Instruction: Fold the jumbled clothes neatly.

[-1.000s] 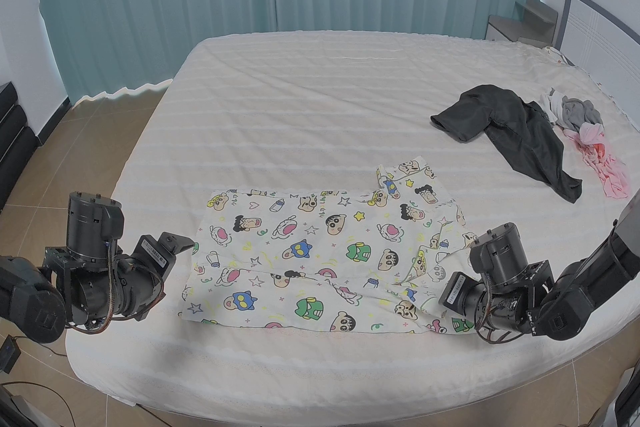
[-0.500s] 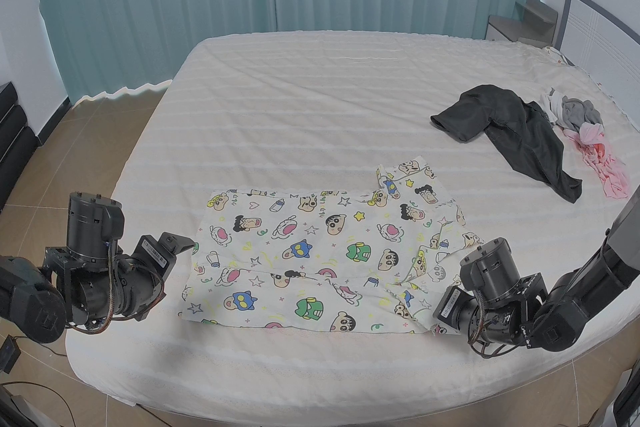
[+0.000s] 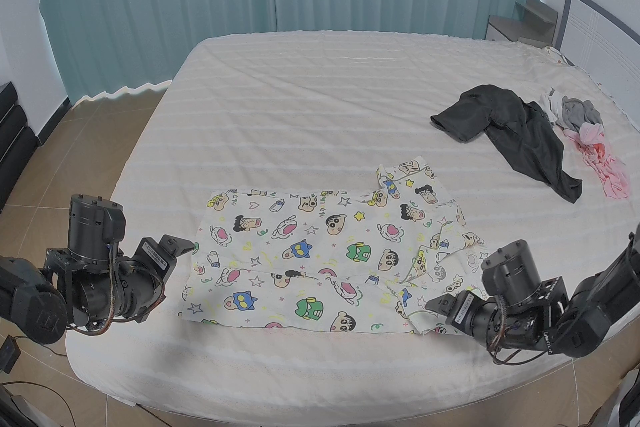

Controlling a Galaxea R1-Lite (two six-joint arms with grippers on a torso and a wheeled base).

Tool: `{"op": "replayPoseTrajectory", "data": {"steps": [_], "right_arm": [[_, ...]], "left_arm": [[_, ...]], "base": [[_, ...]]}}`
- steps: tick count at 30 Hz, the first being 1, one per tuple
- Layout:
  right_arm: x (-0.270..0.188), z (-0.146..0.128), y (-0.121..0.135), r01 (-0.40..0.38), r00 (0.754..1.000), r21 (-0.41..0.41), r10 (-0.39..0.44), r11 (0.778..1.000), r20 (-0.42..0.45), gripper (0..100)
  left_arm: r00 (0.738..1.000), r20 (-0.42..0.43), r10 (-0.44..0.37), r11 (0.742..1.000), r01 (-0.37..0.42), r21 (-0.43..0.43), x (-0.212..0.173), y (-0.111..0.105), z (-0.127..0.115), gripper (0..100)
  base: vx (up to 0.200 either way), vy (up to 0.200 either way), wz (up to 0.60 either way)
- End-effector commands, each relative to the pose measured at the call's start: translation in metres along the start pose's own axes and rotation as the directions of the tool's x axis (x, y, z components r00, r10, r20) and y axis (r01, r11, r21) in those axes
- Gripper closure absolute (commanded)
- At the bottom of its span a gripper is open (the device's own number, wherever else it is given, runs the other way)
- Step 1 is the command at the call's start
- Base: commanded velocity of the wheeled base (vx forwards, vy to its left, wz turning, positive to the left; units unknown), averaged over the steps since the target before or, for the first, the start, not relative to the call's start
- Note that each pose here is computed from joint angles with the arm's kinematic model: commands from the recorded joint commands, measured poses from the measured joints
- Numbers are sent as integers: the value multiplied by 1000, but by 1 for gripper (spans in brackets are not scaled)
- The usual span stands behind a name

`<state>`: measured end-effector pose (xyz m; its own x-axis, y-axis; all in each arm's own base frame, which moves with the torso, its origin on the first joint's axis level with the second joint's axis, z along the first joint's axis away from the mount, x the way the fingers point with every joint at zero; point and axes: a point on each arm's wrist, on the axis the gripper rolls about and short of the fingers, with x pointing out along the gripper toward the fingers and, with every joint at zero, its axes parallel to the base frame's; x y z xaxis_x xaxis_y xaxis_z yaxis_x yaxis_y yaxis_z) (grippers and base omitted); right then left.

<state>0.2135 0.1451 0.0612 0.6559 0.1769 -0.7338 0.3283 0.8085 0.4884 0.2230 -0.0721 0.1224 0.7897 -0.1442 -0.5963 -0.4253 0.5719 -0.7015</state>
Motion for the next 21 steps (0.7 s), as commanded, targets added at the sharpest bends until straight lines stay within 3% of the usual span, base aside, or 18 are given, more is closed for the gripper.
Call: {"op": "replayPoseTrajectory", "data": {"steps": [1, 4, 10, 21], "right_arm": [[-29, 23, -23, -50, 999, 4, 50, 999, 17, 0], [-30, 39, -42, -57, 998, -39, 56, 998, -14, 0], [-16, 68, -63, -159, 984, -95, 150, 983, -92, 0], [47, 82, -76, -178, 984, -179, 174, 968, -37, 0]], "left_arm": [[1000, -1, 2, 1000, -2, 0, 0, 0, 0, 0], [1000, -2, 3, 1000, -3, 2, 0, 0, -1, 0], [1000, -5, 0, 1000, 0, 4, 0, 0, -2, 0], [1000, -13, 7, 1000, -7, 4, 1, 1, -3, 0]], "base": [[0, 0, 0], [0, 0, 0], [0, 0, 0], [0, 0, 0]]}}
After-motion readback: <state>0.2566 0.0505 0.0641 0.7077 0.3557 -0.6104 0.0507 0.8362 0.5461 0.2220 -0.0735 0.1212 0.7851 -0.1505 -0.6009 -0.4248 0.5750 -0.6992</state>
